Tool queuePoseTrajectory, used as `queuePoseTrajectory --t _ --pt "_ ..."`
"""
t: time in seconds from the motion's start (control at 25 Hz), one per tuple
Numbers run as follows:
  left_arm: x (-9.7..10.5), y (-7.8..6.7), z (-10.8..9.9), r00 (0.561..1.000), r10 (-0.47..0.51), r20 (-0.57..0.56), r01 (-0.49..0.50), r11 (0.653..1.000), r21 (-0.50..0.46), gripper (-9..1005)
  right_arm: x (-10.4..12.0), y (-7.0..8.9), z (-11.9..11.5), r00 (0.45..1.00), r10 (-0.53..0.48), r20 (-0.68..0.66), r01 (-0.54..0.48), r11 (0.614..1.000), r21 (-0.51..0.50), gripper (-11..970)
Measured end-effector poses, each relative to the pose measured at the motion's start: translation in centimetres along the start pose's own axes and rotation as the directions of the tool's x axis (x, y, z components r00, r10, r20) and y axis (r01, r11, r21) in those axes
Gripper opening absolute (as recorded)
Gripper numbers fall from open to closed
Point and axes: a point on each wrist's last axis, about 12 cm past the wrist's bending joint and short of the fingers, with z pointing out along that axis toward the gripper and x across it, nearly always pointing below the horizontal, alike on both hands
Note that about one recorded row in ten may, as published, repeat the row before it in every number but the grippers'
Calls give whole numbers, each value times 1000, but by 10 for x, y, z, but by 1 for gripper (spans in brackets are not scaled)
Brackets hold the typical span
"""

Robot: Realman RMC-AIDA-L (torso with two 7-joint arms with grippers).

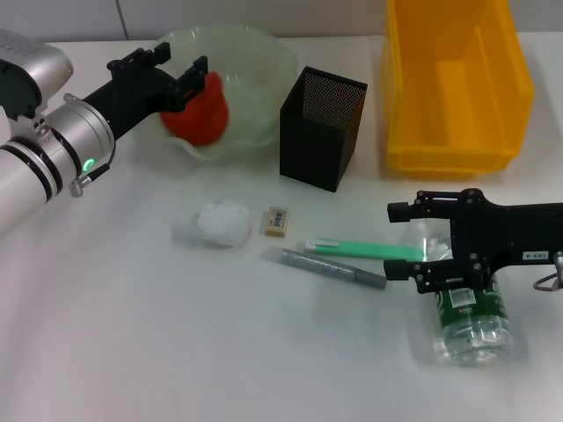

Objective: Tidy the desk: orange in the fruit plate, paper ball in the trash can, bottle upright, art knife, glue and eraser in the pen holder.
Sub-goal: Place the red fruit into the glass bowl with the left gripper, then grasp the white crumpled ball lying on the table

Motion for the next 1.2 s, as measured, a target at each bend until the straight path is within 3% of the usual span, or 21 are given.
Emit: queuePoseTrajectory --t 0.12,0.24,0.28,0.36,0.4,0.56,0.68,0.72,1.0,1.2 --pt "-3 -4 -2 1000 -20 24 19 999 47 545 1 -1 1 1000 1 2 -1 1000 13 808" --pt "-10 -11 -13 997 -45 68 30 980 199 630 1 -1 1 1000 4 6 -4 1000 16 808" --pt "-15 -16 -25 994 -57 90 25 948 318 658 1 -1 2 1000 6 8 -6 1000 17 808" --pt "-17 -18 -30 994 -57 97 19 934 356 715 1 -1 1 1000 10 9 -10 1000 18 808" --pt "-21 -24 -50 992 -55 117 -8 875 484 740 1 -1 1 1000 12 12 -12 1000 21 808" --pt "-20 -27 -72 993 -43 110 -29 810 585 838 1 -1 0 1000 16 20 -17 999 29 808" --pt "-13 -26 -100 997 -36 65 -17 740 673 838 1 -1 1 1000 20 24 -21 999 27 808" --pt "-10 -24 -106 998 -34 52 -11 731 683 838 1 -1 1 1000 19 24 -20 999 26 808" --pt "8 -15 -135 999 6 -35 20 729 685 838 -3 -2 3 1000 16 26 -16 1000 11 808" --pt "17 -1 -149 998 35 -54 6 786 619 837 -11 -6 10 1000 25 13 -25 1000 -15 808"
